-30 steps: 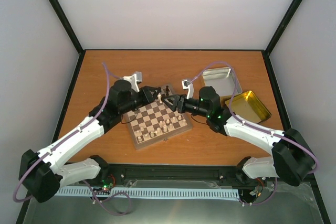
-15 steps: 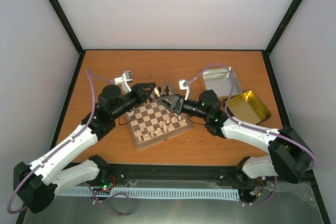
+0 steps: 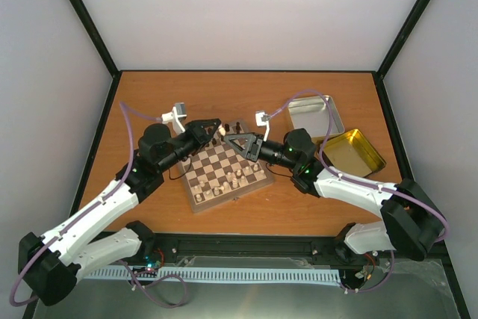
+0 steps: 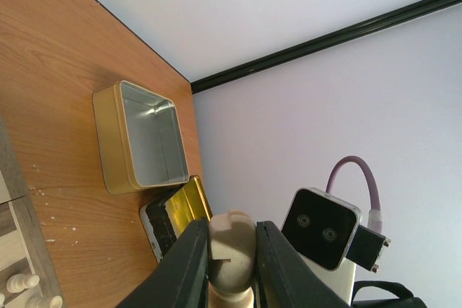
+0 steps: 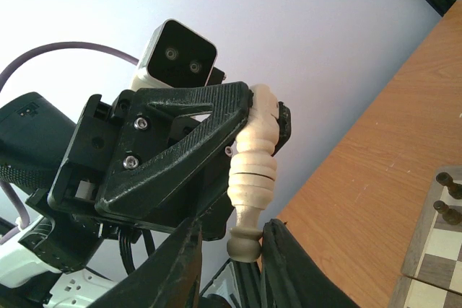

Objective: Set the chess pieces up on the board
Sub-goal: Pick up the chess piece from the chessboard, then place the chess piece on the chessboard.

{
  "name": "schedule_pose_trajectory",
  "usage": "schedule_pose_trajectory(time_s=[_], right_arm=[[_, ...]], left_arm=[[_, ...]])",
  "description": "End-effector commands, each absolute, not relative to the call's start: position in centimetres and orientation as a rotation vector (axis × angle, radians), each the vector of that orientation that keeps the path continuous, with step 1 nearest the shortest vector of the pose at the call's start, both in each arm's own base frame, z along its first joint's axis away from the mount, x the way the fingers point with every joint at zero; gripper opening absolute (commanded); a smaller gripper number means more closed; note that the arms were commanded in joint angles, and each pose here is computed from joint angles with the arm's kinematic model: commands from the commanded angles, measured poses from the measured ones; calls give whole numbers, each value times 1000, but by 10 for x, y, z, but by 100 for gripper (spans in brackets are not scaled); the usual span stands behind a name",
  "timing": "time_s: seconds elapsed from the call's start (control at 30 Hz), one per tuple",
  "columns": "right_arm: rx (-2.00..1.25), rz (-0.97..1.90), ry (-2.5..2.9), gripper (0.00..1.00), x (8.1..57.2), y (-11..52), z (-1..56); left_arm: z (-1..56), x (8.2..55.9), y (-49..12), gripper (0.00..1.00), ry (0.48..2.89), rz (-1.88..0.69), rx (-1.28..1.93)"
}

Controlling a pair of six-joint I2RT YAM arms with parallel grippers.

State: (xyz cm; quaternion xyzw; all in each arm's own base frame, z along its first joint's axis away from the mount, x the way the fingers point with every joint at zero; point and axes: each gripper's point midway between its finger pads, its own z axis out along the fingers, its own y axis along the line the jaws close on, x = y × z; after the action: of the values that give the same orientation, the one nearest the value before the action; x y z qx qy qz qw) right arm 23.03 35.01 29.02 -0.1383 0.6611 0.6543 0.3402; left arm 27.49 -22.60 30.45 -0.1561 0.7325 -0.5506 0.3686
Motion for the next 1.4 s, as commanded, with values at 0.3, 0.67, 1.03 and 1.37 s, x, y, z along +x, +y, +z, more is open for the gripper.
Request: schedule_pose_trajectory(time_s=[0.3,0.67,1.03,1.37], right_arm=[[-322,1718,1719,10,232,351,300],[-337,1564,2000,5,226,345,265],[-615,1055,2607,6,212,326,170],[-830,668,2826,6,228,358,138]], left_arm=[[308,274,-221,14,1839,-1439,-423],[295,279,-185,15,1830,-1158,-443],[311,266,-103,15,1831,-523,-322],[323,242,-74,16,1790,-350,-196]])
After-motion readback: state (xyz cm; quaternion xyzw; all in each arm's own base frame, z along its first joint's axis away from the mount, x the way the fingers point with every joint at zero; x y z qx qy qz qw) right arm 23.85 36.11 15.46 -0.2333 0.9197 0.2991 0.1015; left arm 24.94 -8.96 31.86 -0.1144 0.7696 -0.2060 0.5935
